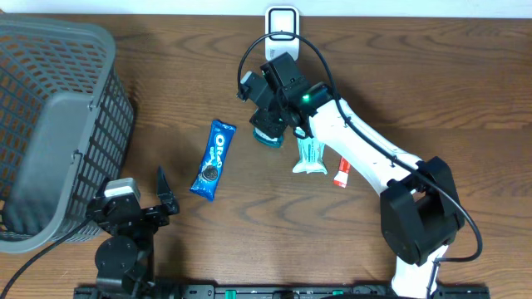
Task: Scan the item barcode
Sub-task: 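Lower the right gripper and grasp the teal mouthwash bottle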
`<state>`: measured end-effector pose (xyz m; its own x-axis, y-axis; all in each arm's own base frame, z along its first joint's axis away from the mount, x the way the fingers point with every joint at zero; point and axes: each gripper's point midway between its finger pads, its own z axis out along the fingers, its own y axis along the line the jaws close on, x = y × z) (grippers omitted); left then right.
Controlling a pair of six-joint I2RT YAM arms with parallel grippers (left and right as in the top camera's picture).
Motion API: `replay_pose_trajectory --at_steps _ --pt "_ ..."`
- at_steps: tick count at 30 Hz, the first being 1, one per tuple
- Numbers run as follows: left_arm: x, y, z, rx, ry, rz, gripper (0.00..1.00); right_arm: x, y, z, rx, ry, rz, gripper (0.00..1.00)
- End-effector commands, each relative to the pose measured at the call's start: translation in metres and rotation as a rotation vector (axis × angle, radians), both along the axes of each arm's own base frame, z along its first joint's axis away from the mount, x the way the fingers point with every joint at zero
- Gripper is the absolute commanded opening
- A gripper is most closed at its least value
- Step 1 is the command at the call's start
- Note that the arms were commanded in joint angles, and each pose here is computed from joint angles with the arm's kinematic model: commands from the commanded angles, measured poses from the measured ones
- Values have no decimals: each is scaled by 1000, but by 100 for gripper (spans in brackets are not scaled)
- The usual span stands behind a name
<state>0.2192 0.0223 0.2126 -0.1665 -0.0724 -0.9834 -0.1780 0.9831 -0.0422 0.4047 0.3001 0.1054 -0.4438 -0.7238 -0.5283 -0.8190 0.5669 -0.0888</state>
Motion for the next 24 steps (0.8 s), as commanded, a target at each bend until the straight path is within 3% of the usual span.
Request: replay_pose_trajectory --at_steps 1,8,20,24 --pt "0 0 -3 -9 11 0 98 1 5 -4 7 12 -12 57" --pt "-1 0 -4 -8 16 0 98 -1 4 -9 -2 33 -19 33" --pt "3 0 23 -21 -98 3 98 -1 -2 44 -23 19 -31 21" --pt "7 -1 6 -17 -64 3 98 -1 -2 68 -21 12 -32 19"
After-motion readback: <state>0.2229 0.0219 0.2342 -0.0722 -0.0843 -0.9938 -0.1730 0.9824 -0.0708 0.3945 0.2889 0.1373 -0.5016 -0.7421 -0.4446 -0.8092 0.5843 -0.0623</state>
